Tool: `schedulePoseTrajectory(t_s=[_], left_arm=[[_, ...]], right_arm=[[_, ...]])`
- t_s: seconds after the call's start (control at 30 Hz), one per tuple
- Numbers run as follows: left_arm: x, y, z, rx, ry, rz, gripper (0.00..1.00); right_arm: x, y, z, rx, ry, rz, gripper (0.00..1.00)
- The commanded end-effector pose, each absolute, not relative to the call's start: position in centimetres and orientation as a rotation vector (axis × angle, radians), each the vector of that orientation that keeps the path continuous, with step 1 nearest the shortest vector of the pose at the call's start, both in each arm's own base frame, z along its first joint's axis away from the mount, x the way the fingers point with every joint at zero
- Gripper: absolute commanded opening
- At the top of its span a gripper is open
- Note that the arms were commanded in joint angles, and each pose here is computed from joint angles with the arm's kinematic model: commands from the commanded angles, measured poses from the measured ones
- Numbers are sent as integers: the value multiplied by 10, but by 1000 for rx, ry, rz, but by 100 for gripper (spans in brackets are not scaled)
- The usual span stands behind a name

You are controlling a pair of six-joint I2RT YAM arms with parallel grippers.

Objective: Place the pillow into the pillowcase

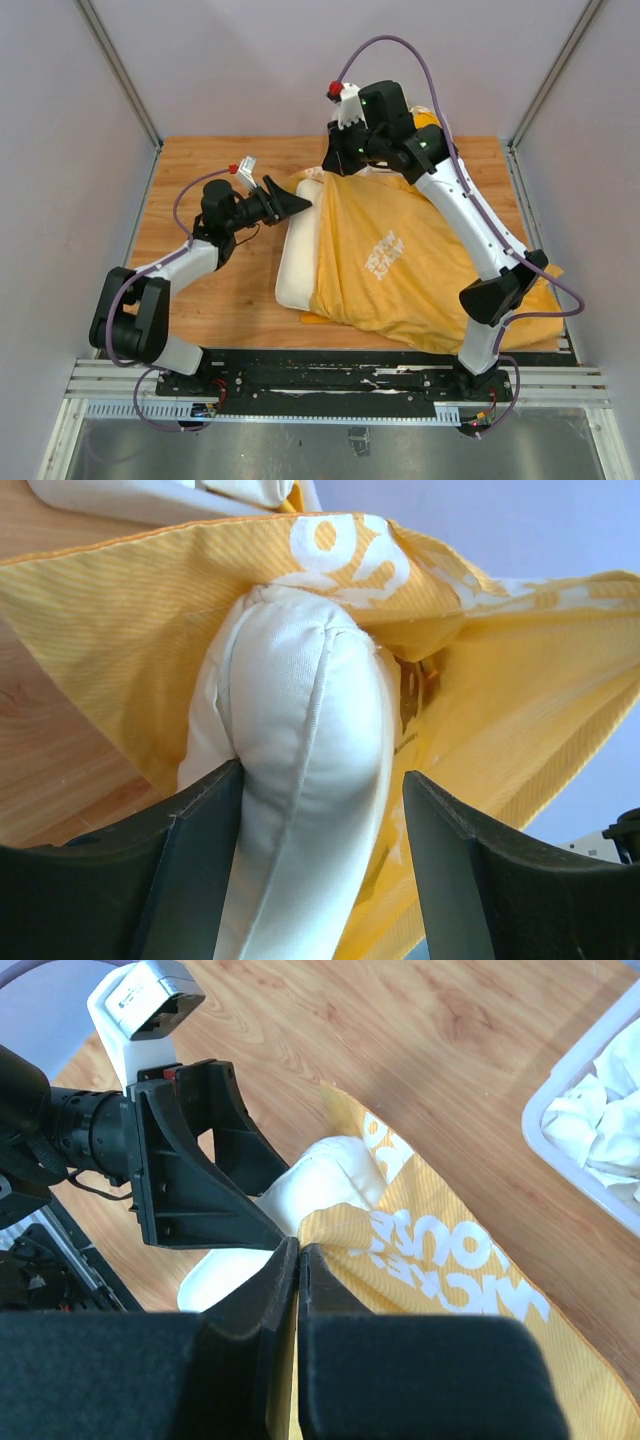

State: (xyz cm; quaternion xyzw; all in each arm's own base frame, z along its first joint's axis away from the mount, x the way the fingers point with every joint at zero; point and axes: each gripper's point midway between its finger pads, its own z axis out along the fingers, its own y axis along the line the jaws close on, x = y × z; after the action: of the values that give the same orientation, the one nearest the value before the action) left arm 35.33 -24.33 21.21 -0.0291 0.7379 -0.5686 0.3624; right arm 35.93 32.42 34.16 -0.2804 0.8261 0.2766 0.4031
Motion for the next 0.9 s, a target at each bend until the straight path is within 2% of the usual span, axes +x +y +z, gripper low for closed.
schedulePoseTrajectory(t_s=[0.0, 0.13, 0.5, 0.63, 0.87], left_arm=[[343, -229, 228, -48, 1837, -1432, 68], [324, -220, 248, -45, 1725, -1532, 69], [310, -183, 309, 4, 1550, -1473, 73], [321, -161, 303, -75, 1553, -1412, 73], [349, -141, 238, -248, 1707, -1219, 73]], right_arm=[[339, 338, 405, -750, 1869, 821, 1], [340, 330, 409, -744, 1870, 802, 1], [347, 315, 406, -718, 1889, 781, 1], [346, 312, 407, -716, 1884, 774, 1], [333, 308, 426, -729, 1827, 815, 1]])
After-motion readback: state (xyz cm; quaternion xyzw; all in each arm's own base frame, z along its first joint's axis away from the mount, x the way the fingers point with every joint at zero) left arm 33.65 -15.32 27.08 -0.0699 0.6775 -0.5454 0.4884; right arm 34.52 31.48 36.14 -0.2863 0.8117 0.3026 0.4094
